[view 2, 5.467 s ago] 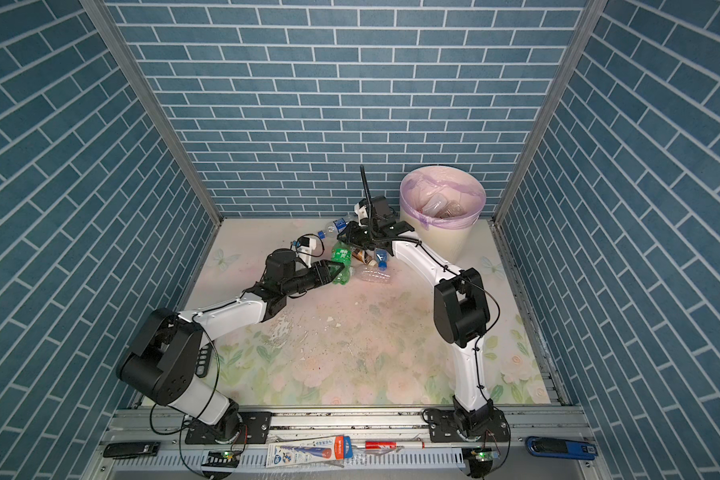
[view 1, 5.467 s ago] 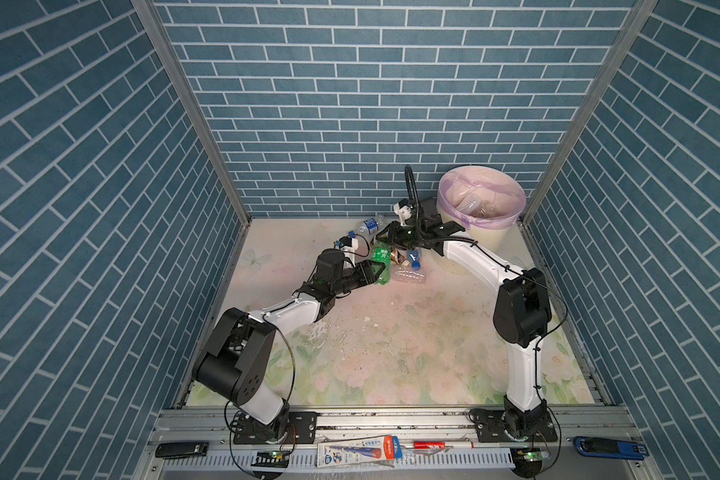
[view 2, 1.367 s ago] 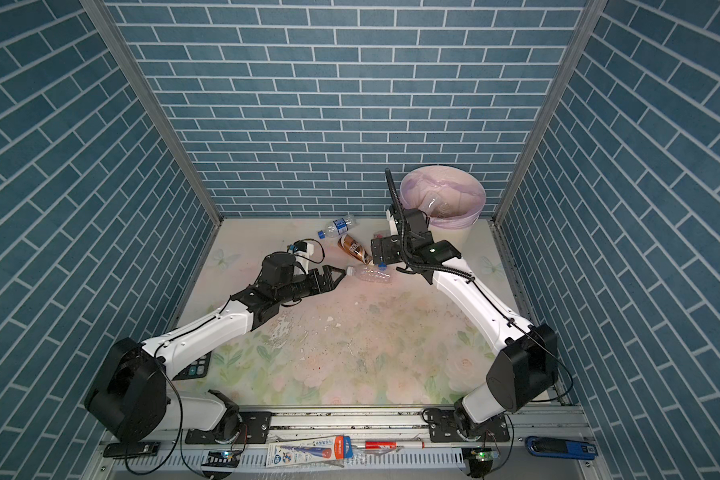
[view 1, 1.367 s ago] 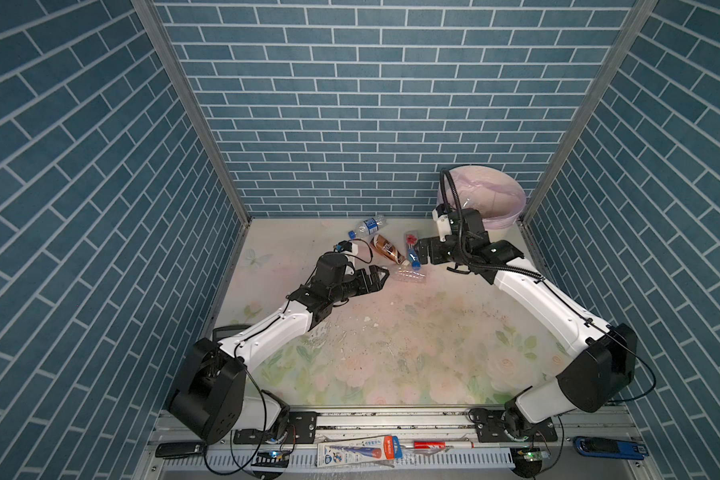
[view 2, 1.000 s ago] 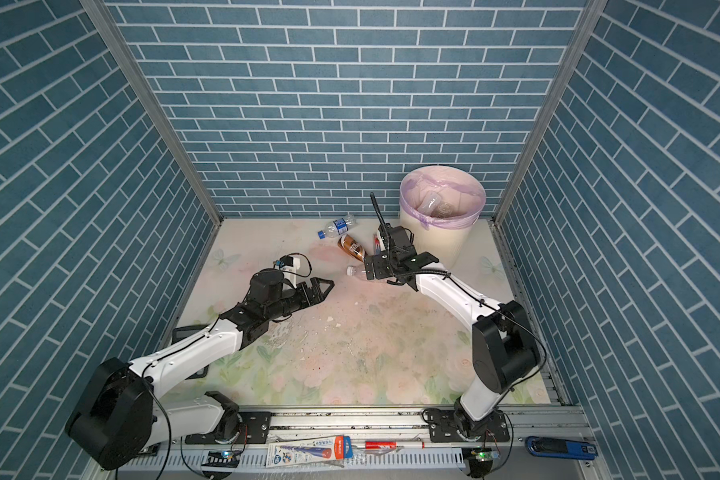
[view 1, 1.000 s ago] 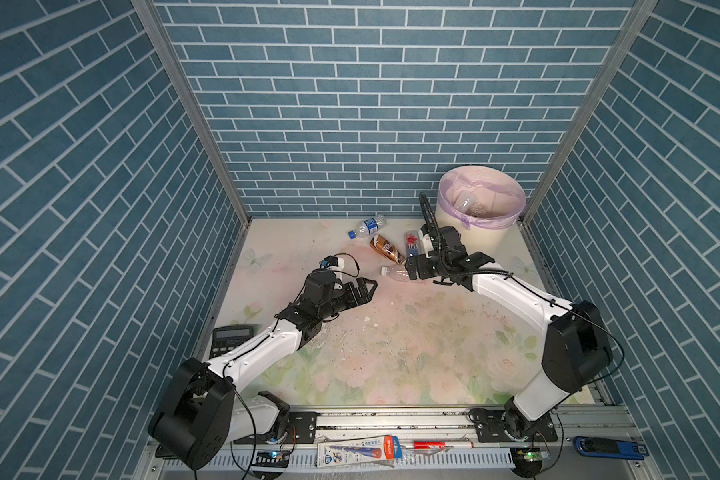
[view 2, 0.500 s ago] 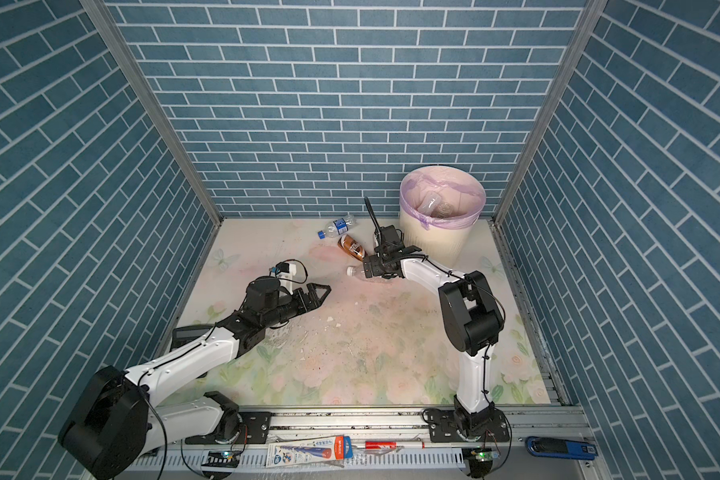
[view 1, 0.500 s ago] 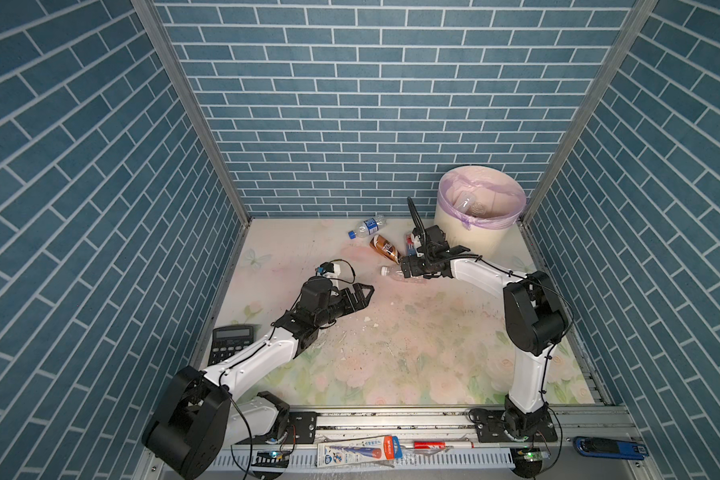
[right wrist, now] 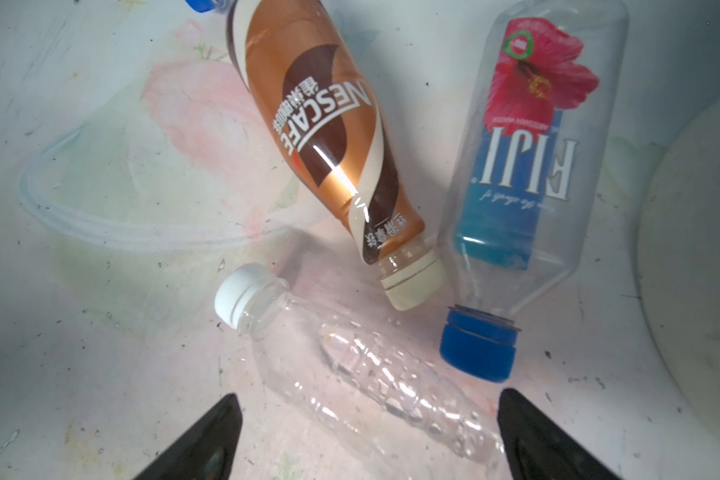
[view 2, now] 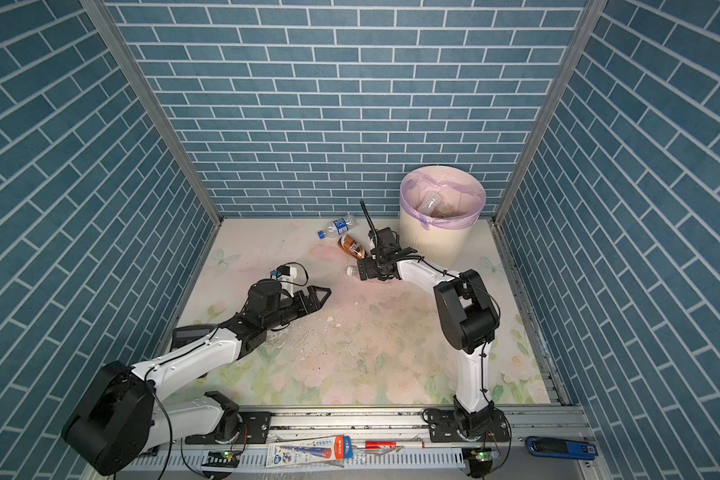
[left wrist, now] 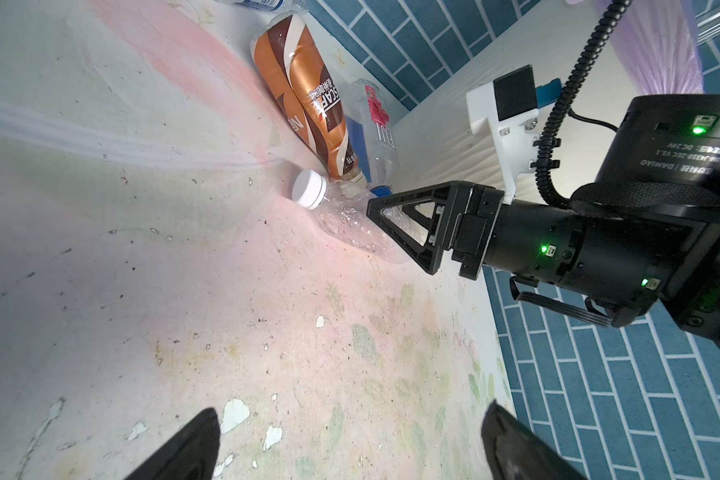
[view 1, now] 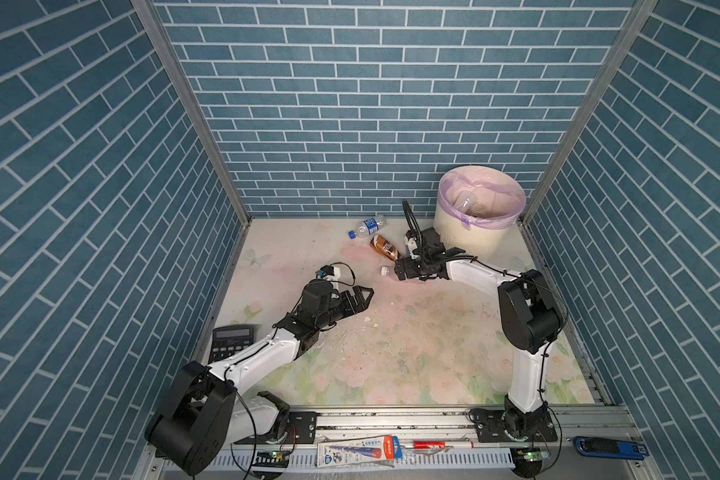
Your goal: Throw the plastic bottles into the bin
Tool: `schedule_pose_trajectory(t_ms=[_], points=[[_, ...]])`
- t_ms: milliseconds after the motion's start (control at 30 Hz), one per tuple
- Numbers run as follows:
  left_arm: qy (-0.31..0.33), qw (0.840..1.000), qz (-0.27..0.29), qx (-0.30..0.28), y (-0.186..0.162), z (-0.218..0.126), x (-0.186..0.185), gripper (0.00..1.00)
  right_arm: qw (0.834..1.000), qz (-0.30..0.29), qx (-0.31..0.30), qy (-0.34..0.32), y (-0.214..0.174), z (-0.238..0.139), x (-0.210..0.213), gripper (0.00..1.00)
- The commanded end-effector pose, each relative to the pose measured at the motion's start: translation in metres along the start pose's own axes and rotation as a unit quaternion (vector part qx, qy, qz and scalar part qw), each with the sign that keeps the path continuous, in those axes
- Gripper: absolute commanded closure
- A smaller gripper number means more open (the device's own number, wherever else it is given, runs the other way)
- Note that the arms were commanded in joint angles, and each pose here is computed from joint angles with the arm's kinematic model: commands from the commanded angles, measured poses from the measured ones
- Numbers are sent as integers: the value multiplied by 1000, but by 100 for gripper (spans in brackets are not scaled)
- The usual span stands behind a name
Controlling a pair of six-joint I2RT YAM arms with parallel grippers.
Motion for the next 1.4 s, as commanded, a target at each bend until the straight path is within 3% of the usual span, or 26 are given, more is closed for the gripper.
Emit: schedule_pose_trajectory(t_ms=[0, 367, 500, 600, 967, 1367], points=[[-1, 1000, 1, -1, -1, 0, 4, 1, 1000, 10, -10, 12, -1, -13, 8, 4], [7, 1000, 7, -11, -4, -11, 8, 1, 997, 25, -26, 61, -3, -40, 36, 5], [9, 1000, 8, -13, -5, -14, 9, 1, 999, 25, -26, 28, -6, -47, 31, 4], [9, 1000, 8, -11, -5, -15, 9, 1, 1000, 18, -6, 4, -9, -41, 26, 4], [21, 999, 12, -21, -6, -28, 13, 1, 997, 33, 29, 58, -19, -8, 37, 4], [42, 998, 31, -33, 4, -34, 11, 1, 996, 23, 25, 80, -18, -18, 65, 4]])
Point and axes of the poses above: each gripper's point midway between its finger pads, its own z axis out along the fingers, its own x axis along the line the jaws close on, y = z × x, the point moved 9 cm from there along -z, back along the fingers, and after that the axes turned 11 degrees about -z, right-handed, at the moved point
